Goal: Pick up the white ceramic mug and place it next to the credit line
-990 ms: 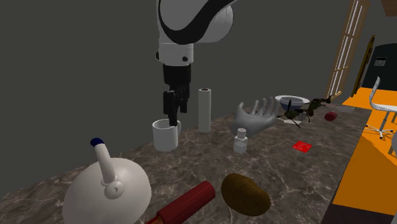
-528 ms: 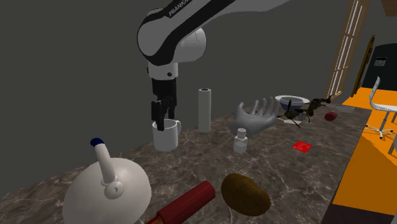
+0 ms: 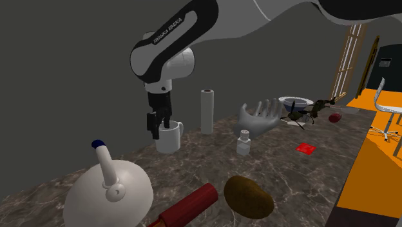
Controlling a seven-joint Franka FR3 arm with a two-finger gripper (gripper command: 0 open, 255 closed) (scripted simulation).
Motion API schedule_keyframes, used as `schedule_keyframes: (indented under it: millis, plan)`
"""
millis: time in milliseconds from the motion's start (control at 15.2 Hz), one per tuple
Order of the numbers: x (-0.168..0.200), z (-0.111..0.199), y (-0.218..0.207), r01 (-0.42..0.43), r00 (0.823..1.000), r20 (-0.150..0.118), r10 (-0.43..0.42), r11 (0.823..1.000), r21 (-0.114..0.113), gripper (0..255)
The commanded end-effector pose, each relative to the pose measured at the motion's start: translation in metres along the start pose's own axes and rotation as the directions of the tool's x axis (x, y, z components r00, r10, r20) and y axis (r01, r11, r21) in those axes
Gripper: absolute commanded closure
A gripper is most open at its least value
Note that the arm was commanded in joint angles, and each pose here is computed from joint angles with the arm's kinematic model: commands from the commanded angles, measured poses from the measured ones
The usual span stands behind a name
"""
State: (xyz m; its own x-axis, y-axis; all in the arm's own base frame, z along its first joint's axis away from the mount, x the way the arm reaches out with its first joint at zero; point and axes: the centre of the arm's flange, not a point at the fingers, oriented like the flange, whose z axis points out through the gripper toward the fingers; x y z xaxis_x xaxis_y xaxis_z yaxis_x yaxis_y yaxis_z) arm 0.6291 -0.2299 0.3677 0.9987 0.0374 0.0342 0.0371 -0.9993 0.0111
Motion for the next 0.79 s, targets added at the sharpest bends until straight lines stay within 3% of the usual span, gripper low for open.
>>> schedule_keyframes:
  millis: [0, 198, 660, 726]
  plan:
    - [0.001, 0.011, 0.000, 0.000, 1.000, 0.000, 0.000, 1.000, 0.000, 0]
    - [0.000, 0.025, 0.000, 0.000, 1.000, 0.000, 0.000, 1.000, 0.000, 0]
    - [0.001, 0.025, 0.000, 0.000, 1.000, 0.000, 0.000, 1.000, 0.000, 0]
    - [0.001, 0.025, 0.000, 0.000, 1.000, 0.000, 0.000, 1.000, 0.000, 255]
